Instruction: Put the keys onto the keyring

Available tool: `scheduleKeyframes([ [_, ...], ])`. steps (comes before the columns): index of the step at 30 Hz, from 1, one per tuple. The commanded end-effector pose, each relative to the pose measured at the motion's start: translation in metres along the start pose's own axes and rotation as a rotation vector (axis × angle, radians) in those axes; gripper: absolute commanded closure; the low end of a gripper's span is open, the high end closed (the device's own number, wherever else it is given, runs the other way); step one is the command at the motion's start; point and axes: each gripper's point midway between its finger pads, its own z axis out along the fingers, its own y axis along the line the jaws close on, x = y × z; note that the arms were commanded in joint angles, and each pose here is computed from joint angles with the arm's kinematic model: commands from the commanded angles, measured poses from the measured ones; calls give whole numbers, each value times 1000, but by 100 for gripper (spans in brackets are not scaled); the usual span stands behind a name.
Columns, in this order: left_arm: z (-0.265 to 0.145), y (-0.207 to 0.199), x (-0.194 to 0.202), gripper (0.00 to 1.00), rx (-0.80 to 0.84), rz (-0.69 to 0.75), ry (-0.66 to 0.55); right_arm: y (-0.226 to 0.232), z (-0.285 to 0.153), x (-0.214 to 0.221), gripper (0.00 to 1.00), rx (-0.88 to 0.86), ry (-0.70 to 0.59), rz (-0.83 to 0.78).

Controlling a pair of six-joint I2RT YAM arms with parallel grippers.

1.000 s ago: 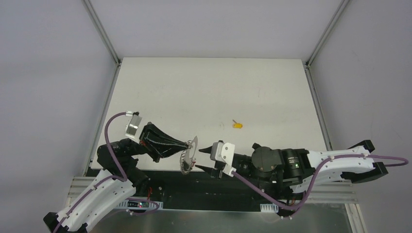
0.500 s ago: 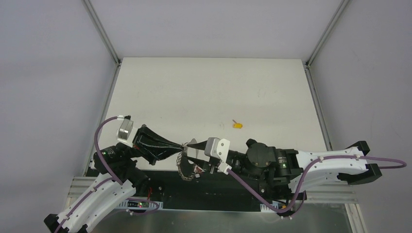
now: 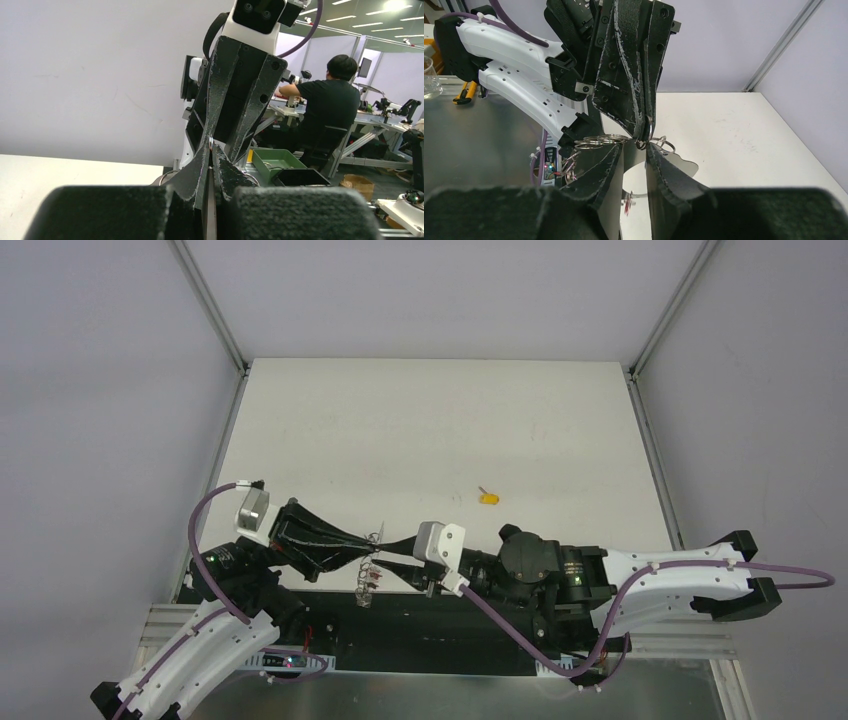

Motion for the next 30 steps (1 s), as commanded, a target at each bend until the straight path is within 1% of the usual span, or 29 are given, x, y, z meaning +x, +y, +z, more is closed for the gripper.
scheduleKeyframes([
  [1,1,-14,-12,100,53,48,-47,-8,-5,-45,75,9,-126,67],
  [10,2,-16,-10,100,66,46,-23,-12,-9,-49,80,21,-136,78],
  [22,2,-17,-7,100,74,37,-4,-13,-11,-55,81,22,-155,86],
  [26,2,-18,-6,100,76,37,-1,-13,-11,-56,88,19,-156,86],
  [30,1,-20,-6,100,84,39,4,-12,-11,-53,96,16,-148,81],
])
